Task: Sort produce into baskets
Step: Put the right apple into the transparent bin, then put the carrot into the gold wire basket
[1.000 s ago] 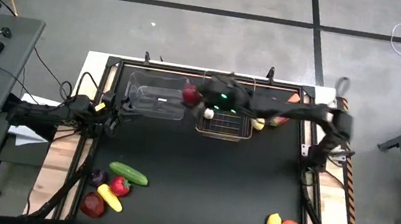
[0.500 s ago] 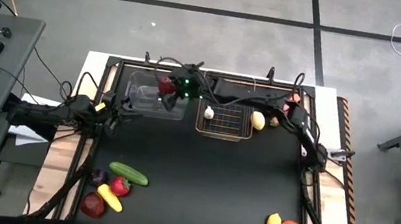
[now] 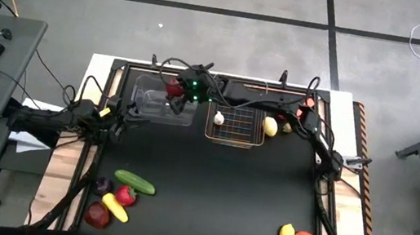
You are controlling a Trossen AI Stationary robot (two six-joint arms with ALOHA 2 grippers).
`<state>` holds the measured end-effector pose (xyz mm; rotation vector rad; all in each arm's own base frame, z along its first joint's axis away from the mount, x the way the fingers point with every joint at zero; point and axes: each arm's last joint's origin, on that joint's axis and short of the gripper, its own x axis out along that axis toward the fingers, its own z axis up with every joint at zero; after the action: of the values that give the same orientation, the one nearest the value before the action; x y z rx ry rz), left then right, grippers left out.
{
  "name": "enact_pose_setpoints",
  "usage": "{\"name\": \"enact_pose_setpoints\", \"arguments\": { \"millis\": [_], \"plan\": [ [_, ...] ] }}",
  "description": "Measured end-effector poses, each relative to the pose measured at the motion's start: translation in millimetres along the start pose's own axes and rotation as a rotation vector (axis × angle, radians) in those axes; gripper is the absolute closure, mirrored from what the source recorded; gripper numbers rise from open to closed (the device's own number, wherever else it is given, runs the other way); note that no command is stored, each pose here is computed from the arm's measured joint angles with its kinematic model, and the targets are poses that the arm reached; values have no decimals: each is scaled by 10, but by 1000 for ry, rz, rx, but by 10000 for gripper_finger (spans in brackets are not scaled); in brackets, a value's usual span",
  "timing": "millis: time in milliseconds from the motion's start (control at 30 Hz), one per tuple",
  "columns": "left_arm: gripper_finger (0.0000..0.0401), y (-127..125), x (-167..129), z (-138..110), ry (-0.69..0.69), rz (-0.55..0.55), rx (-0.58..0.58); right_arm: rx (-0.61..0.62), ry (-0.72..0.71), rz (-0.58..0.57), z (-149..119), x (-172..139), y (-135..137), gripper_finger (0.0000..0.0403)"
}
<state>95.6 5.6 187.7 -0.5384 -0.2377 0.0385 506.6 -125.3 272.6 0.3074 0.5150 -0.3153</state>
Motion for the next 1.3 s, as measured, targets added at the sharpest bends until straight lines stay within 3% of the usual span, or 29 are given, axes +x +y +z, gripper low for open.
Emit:
{"name": "enact_pose_setpoints", "arguments": {
  "millis": [200,433,533,633,867,1067,1300],
  "plan": [
    [401,0,0,0,0,0,0,92,30,-5,-6,0,-99,10],
    [401,0,0,0,0,0,0,107,-49,-13,131,-59,-227,24],
    [401,0,0,0,0,0,0,120,-68,-23,250,-213,-316,24],
    [401,0,0,0,0,0,0,53,-53,-54,350,-415,-413,25],
    [401,1,1,-2,3,-1,0,11,76,-284,445,-976,-660,25],
    [401,0,1,-2,3,-2,0,26,295,-479,360,-1444,-931,25],
    [401,0,1,-2,3,-2,0,-18,442,-662,296,-1931,-935,25]
  ]
}}
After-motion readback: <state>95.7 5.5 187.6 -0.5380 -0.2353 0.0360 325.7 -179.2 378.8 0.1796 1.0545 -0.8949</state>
